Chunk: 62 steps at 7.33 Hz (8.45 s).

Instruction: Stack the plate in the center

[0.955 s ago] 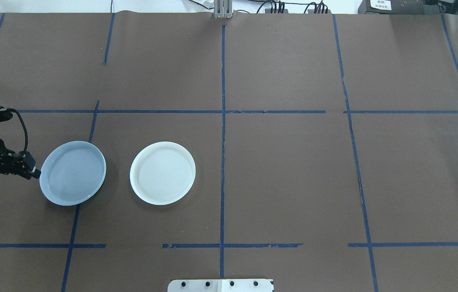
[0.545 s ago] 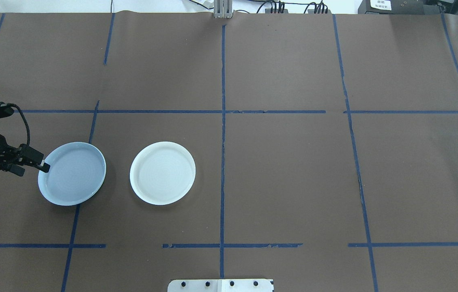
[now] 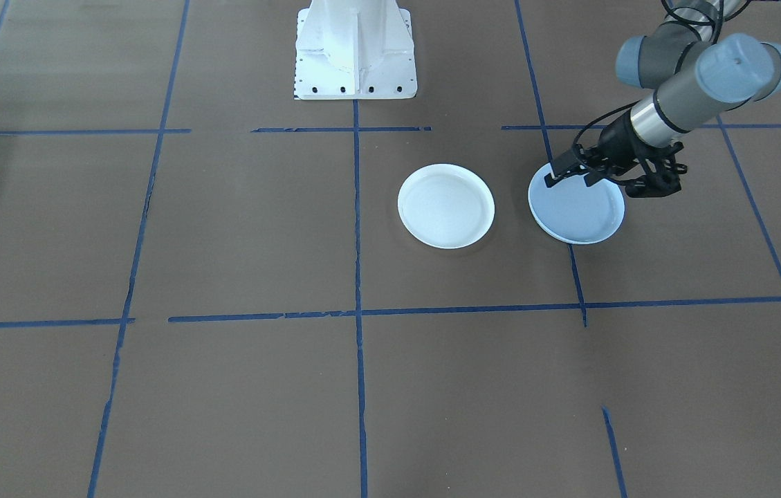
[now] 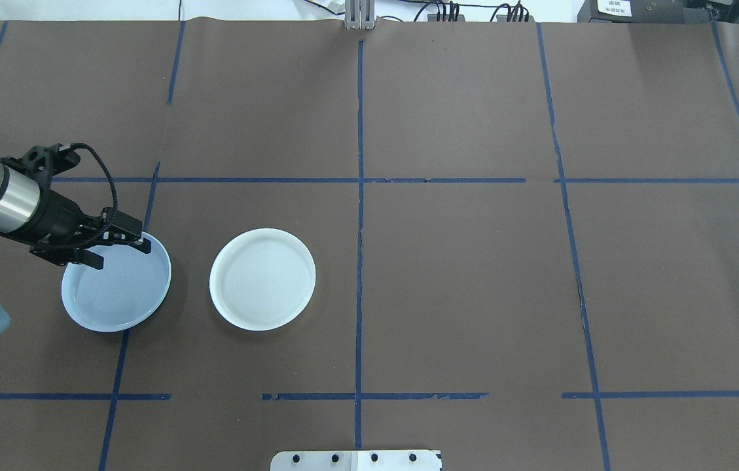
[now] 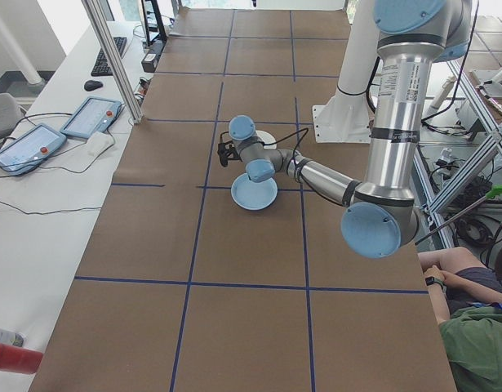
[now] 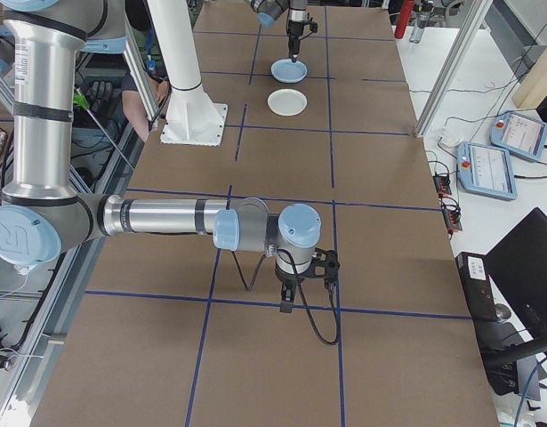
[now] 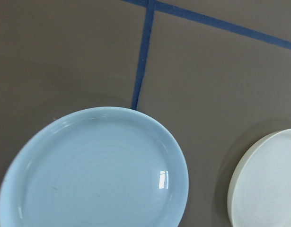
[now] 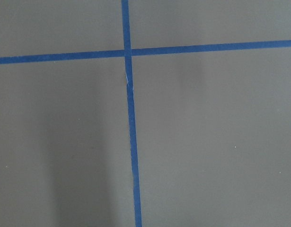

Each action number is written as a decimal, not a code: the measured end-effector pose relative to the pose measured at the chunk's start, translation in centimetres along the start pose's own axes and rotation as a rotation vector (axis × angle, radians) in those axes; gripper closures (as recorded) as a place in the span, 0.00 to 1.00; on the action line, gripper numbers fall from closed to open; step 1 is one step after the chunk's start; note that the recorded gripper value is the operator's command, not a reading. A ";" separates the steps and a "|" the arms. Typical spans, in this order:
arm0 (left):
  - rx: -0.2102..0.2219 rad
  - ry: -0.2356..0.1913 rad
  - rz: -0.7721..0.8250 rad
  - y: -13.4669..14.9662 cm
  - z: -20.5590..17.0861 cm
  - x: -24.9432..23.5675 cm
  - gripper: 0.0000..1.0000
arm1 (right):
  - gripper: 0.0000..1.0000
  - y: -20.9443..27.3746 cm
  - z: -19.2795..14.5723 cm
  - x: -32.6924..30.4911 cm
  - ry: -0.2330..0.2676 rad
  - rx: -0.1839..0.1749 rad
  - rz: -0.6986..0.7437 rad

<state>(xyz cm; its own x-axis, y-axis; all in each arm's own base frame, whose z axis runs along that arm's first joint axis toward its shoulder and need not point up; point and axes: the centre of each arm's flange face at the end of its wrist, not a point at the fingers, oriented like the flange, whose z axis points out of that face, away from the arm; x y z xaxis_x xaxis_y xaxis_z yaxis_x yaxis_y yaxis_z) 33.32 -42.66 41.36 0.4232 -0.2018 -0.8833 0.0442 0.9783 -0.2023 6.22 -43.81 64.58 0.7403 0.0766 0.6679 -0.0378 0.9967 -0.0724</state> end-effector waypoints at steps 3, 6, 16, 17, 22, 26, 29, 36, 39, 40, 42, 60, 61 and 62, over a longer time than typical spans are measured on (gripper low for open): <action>0.010 -0.034 -0.047 2.7 6.0 5.6 0.00 | 0.00 0.0 0.0 0.0 0.000 0.000 0.000; -0.014 -0.064 -0.067 3.1 9.7 6.8 0.42 | 0.00 0.0 0.0 0.0 0.000 0.000 0.000; -0.055 -0.011 0.036 3.1 5.3 5.8 1.00 | 0.00 0.0 0.0 0.0 0.000 0.000 0.000; -0.069 0.000 0.083 2.1 2.8 3.8 1.00 | 0.00 0.0 0.0 0.0 0.000 0.000 0.000; -0.049 -0.052 0.286 -5.7 -4.2 -12.1 1.00 | 0.00 0.0 0.0 0.0 0.000 0.000 0.001; -0.119 -0.043 0.284 -6.8 -3.2 -16.0 1.00 | 0.00 0.0 0.0 0.0 0.000 0.000 0.000; -0.129 -0.044 0.273 -6.8 -2.8 -16.2 0.01 | 0.00 0.0 0.0 0.0 0.000 0.000 0.000; -0.046 -0.084 0.314 -8.0 -5.5 -18.6 0.00 | 0.00 0.0 0.0 0.0 0.000 0.000 0.000; 0.031 -0.249 0.487 -11.4 -9.9 -23.9 0.00 | 0.00 0.0 0.0 0.0 0.000 0.000 0.000; 0.023 -0.326 0.525 -12.6 -12.3 -26.1 0.00 | 0.00 0.0 0.0 0.0 0.000 0.000 0.000; 0.029 -0.393 0.502 -13.8 -19.4 -30.5 0.00 | 0.00 0.0 0.0 0.0 0.000 0.000 0.001; 0.072 -0.395 0.305 -12.5 -27.4 -35.7 0.00 | 0.00 0.0 0.0 0.0 0.000 0.000 0.000; 0.072 -0.395 0.305 -12.5 -27.4 -35.7 0.00 | 0.00 0.0 0.0 0.0 0.000 0.000 0.000; 0.072 -0.395 0.305 -12.5 -27.4 -35.7 0.00 | 0.00 0.0 0.0 0.0 0.000 -0.001 0.001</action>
<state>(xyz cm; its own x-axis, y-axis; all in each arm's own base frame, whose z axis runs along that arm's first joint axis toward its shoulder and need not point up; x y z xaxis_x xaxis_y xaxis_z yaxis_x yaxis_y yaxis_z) -7.12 -48.96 63.83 0.7361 0.1135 -0.6672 -0.0784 0.9935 0.0826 6.22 -43.80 64.60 0.7403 0.0773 0.6678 -0.0378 0.9966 -0.0734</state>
